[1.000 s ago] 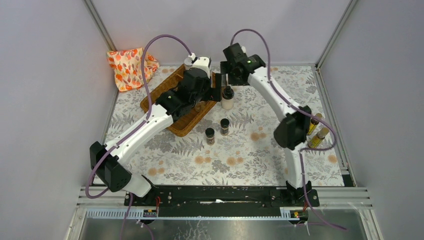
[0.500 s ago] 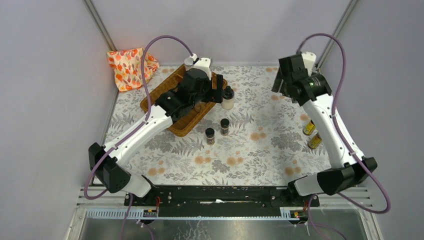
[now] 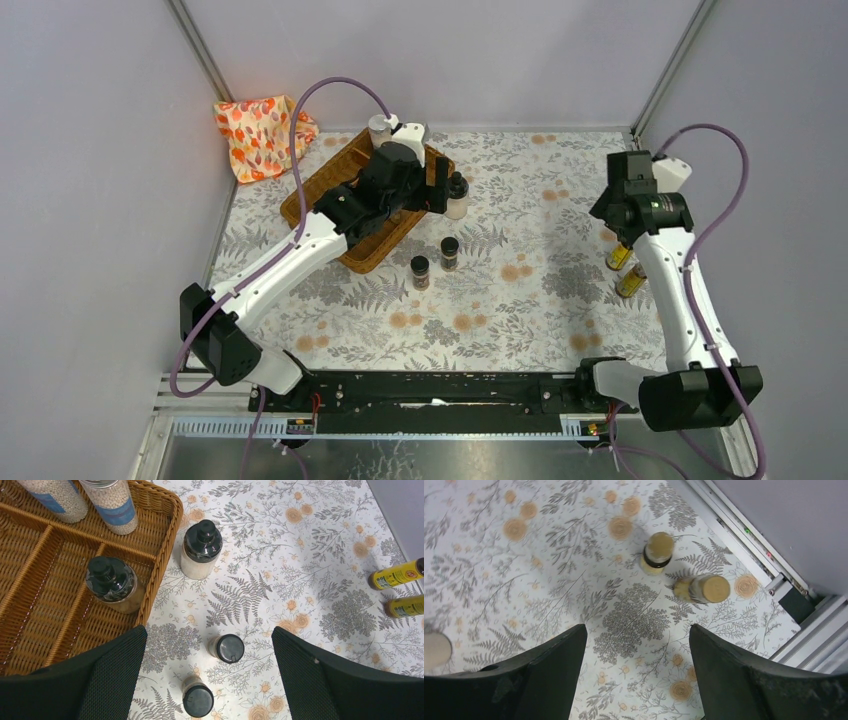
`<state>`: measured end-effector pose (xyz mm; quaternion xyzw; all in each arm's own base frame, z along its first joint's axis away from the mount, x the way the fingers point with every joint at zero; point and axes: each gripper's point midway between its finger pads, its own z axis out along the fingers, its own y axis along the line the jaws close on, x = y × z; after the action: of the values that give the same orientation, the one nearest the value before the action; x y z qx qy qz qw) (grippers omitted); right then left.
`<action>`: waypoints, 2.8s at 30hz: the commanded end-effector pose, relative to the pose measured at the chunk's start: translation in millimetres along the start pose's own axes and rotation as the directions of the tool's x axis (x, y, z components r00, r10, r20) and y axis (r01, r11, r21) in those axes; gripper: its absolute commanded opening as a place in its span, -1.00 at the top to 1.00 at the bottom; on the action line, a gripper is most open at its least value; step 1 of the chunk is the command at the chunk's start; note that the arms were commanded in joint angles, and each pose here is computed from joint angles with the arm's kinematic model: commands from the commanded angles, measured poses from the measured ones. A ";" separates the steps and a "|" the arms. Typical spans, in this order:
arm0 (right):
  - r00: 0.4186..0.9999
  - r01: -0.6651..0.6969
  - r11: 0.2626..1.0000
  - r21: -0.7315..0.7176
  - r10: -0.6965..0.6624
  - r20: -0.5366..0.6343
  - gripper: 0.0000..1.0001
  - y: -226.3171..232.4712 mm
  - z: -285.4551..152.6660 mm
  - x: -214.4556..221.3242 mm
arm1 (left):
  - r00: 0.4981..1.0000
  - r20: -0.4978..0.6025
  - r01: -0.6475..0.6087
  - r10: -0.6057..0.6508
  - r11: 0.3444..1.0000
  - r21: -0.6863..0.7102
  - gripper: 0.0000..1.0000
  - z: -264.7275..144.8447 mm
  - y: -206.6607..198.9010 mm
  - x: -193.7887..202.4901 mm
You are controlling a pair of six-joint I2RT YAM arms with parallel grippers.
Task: Organize the condiment bottles
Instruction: Pick up the bottle from the corner of the board.
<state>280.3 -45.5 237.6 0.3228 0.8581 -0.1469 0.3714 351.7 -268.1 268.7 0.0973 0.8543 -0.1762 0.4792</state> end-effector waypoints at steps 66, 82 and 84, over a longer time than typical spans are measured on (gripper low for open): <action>0.923 -0.323 0.936 0.138 0.344 -0.171 -0.11 -32.7 118.6 22.4 | 1.000 0.002 -0.010 0.010 1.000 -0.010 -0.98 8.4 5.5 4.4; 0.919 -0.330 0.934 0.140 0.351 -0.179 0.35 -33.1 124.2 24.3 | 1.000 -0.001 -0.014 0.014 1.000 -0.019 -0.98 9.3 8.6 5.4; 0.919 -0.329 0.934 0.139 0.350 -0.180 0.45 -33.4 124.1 24.9 | 1.000 -0.004 -0.014 0.014 1.000 -0.018 -0.98 9.8 8.1 6.3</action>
<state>310.8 -118.8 136.8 0.4950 0.8164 -0.0951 0.2818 352.6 -266.0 261.8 0.0973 0.8577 -0.1737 0.4741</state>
